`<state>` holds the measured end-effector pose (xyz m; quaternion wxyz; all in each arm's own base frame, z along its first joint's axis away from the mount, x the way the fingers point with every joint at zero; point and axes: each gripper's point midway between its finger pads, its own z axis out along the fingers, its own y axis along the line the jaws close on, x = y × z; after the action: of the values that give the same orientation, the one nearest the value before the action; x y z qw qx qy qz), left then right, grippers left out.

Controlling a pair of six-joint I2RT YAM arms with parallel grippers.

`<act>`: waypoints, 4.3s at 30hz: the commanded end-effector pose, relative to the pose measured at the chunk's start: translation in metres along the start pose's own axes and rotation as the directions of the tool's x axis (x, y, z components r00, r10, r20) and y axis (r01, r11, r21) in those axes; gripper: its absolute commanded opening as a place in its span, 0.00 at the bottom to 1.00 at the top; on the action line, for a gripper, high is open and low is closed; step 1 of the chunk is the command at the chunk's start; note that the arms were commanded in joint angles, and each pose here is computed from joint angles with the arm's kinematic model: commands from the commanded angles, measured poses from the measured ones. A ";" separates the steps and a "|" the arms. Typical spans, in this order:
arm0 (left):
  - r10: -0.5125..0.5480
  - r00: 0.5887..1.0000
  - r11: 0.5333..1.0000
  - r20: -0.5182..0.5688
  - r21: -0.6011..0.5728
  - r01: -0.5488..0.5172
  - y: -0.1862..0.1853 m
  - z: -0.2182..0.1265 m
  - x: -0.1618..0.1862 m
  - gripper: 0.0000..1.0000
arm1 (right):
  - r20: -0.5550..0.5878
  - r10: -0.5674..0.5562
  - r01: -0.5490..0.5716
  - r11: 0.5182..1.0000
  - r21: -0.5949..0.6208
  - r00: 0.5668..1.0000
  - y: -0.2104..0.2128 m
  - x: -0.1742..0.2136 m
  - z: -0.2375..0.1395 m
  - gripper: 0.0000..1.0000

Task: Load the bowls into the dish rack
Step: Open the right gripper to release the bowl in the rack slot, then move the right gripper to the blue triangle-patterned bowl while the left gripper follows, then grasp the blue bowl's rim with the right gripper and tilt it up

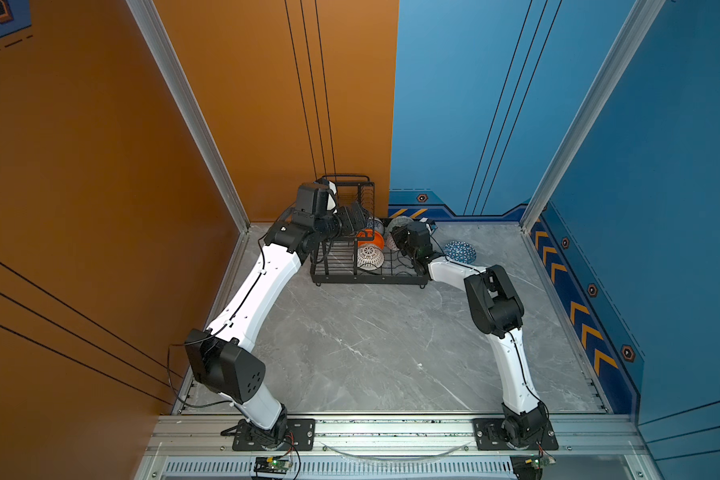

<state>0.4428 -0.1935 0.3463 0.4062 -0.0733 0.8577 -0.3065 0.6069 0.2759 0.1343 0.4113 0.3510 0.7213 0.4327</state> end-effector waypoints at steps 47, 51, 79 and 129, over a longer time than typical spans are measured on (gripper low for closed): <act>-0.011 1.000 0.999 0.029 0.039 0.010 -0.013 -0.008 -0.005 0.98 | -0.046 0.009 -0.004 0.993 0.117 0.999 0.010 -0.022 -0.023 0.45; -0.005 0.999 0.999 0.040 0.040 0.003 -0.014 -0.009 -0.011 0.98 | -0.058 -0.007 0.013 0.994 0.104 0.998 0.020 -0.027 -0.025 0.53; 0.403 0.915 0.908 0.005 0.123 -0.400 -0.117 0.037 0.036 0.98 | -0.110 -0.201 0.221 0.951 0.216 0.973 0.073 -0.153 -0.154 1.00; 0.436 0.877 0.900 -0.203 0.089 -0.427 -0.100 0.120 0.131 0.98 | -0.456 0.045 0.344 0.593 0.728 0.889 -0.195 -0.157 -0.167 0.32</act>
<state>0.4326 -0.3853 0.2490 0.3643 0.1727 0.8874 -0.2235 0.5015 0.0185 0.0531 0.0948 0.3325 0.9309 0.1182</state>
